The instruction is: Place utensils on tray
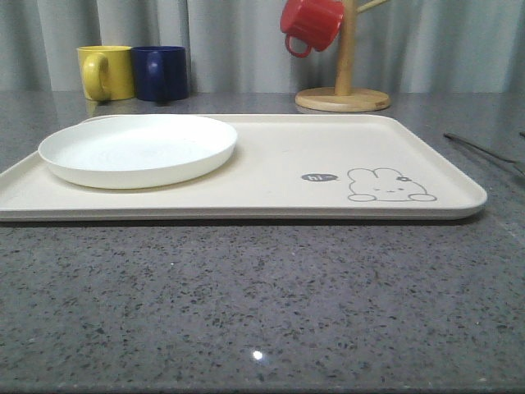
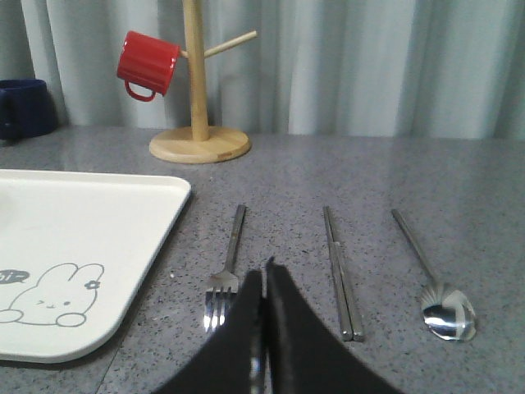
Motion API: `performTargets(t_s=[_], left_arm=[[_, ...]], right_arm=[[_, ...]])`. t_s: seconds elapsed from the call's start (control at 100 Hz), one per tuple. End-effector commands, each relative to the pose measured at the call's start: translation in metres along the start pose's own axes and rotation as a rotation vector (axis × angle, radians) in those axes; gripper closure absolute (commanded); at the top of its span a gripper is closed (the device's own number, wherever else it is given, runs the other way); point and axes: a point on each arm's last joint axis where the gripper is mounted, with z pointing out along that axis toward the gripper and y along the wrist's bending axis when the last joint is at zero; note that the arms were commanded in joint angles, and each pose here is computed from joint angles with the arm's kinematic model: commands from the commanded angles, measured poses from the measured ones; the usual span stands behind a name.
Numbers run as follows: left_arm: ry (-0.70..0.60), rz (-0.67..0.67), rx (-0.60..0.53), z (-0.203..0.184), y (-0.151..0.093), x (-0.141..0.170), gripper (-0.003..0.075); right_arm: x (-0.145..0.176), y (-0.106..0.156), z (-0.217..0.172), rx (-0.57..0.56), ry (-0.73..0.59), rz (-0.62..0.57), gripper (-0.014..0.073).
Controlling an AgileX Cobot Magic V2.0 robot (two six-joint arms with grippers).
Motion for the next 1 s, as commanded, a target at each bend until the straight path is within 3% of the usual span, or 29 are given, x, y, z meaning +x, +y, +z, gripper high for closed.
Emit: performTargets(t_s=[0.0,0.44,0.6,0.69,0.89,0.99], left_arm=[[-0.084,-0.012,0.016,-0.002,-0.001,-0.013,0.0739],[-0.084,-0.012,0.016,-0.002,-0.001,-0.013,0.0739],[-0.084,-0.012,0.016,-0.002,-0.001,-0.013,0.0739],[-0.084,-0.012,0.016,-0.002,-0.001,-0.013,0.0739],[-0.084,-0.012,0.016,-0.002,-0.001,-0.013,0.0739],[-0.084,-0.012,0.016,-0.002,-0.001,-0.013,0.0739]], right_arm=[[-0.031,0.002,0.002,0.001,-0.005,0.013,0.0656],[-0.064,0.004,0.067,0.022,0.337,0.028,0.0656],[-0.064,0.005,0.095,0.033,0.529,0.046,0.0643],[-0.063,0.006,0.110,0.033,0.640,0.077,0.0573],[-0.063,0.008,0.148,0.039,0.788,0.086,0.0235],[-0.063,0.009,0.166,0.043,0.841,0.086,0.0204]])
